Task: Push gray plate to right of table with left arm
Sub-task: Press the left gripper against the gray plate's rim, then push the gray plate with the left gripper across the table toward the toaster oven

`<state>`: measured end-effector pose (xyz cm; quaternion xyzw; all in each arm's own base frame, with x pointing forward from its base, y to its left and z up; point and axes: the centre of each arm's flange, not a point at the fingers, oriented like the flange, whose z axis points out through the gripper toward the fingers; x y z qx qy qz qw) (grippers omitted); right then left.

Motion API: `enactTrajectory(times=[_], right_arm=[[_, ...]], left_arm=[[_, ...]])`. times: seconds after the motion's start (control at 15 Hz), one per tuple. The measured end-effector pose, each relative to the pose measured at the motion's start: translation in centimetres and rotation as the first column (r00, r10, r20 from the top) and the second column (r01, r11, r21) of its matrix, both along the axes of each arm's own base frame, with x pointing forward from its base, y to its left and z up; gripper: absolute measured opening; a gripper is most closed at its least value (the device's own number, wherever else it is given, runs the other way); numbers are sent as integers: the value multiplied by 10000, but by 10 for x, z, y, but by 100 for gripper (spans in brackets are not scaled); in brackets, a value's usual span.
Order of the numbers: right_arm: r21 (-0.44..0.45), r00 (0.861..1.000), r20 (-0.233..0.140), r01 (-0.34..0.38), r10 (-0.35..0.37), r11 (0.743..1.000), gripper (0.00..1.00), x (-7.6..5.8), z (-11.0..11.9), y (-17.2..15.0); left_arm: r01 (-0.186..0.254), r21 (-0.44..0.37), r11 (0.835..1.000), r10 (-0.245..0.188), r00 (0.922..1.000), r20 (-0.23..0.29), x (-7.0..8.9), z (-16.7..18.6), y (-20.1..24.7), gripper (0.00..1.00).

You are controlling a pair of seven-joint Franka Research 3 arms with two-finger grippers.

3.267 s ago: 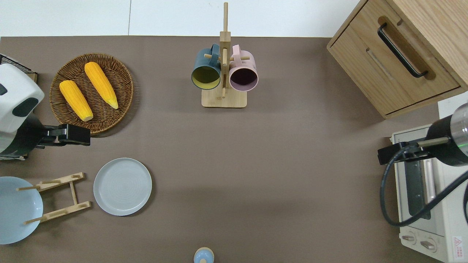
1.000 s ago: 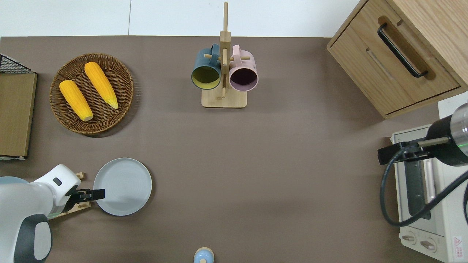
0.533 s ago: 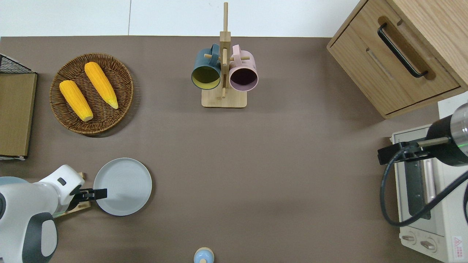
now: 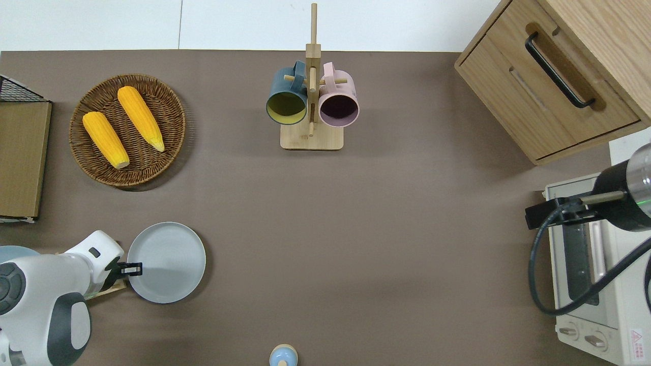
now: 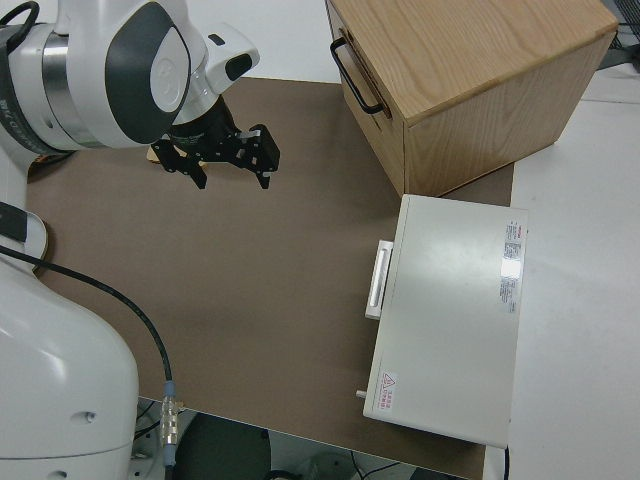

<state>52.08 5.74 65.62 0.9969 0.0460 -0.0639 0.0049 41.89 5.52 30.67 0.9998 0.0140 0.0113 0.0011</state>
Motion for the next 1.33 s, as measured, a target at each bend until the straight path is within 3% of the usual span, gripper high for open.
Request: enactTrajectory(times=[0.07,0.6,0.87,1.07,1.33], right_arm=[[0,10000,0,0,0,10000,99,0,0,0],[0,10000,0,0,0,10000,99,0,0,0],[0,10000,0,0,0,10000,99,0,0,0],[0,10000,0,0,0,10000,99,0,0,0],[0,10000,0,0,0,10000,99,0,0,0]], left_arm=[[-13,-9,10000,13,10000,40,1,2,0,1],[-108,-16,9999,109,9999,97,0,5,0,1],[-648,-129,9978,650,9978,98,1,5,-8,1],[-1208,-390,9919,1208,9927,-27,3,2,-78,1],[-2020,-481,9782,2019,9794,-62,-5,5,-156,1]])
